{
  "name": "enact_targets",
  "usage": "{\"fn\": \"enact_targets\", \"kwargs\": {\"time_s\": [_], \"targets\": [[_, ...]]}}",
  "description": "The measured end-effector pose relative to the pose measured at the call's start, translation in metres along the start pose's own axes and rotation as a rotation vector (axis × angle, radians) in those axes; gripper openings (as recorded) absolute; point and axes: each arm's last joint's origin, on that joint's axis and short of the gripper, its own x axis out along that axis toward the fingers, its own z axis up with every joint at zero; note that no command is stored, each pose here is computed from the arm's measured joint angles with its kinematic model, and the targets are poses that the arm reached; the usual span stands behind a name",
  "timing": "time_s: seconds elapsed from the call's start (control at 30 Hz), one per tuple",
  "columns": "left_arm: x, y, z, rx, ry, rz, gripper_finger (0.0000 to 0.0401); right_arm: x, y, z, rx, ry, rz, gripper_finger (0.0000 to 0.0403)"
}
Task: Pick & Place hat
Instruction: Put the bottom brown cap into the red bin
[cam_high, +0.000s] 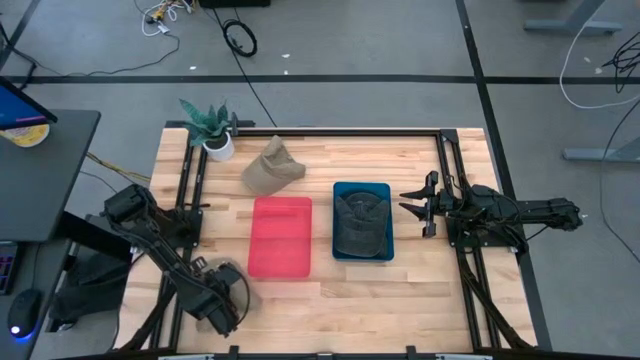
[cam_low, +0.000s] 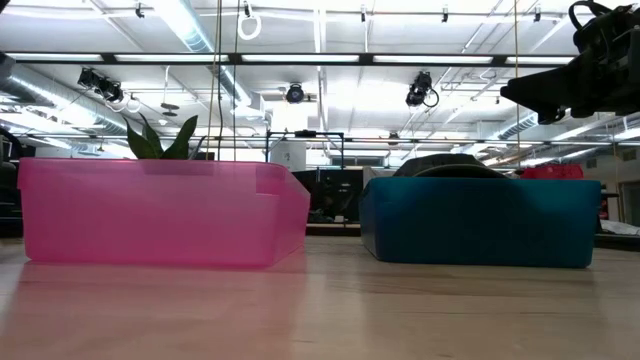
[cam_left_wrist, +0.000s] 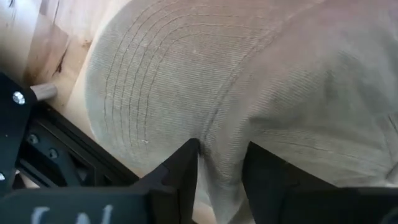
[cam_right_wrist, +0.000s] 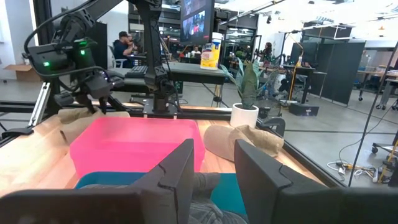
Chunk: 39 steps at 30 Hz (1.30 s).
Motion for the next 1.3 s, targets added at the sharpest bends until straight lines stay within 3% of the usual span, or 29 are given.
{"fn": "enact_targets", "kwargs": {"time_s": [0.2, 0.5, 0.73, 1.1, 1.3], "targets": [[0.0, -0.001, -0.001, 0.084, 0.038, -0.012, 0.0021, 0.0, 0.0, 0.0, 0.0, 0.0, 0.0, 0.0118], [-0.022, -0.001, -0.001, 0.177, 0.015, 0.028, 0.0007, 0.0, 0.0, 0.0, 0.0, 0.0, 0.0, 0.0118], [-0.062, 0.006, 0.002, 0.218, -0.272, 0.156, 0.0007, 0.0, 0.0, 0.0, 0.0, 0.0, 0.0, 0.0118], [-0.107, -0.002, 0.016, 0.425, -0.693, 0.172, 0.0006, 0.0, 0.0, 0.0, 0.0, 0.0, 0.0, 0.0118], [-0.118, 0.002, 0.056, 0.333, -0.806, 0.239, 0.0006, 0.0, 0.0, 0.0, 0.0, 0.0, 0.0, 0.0118]]}}
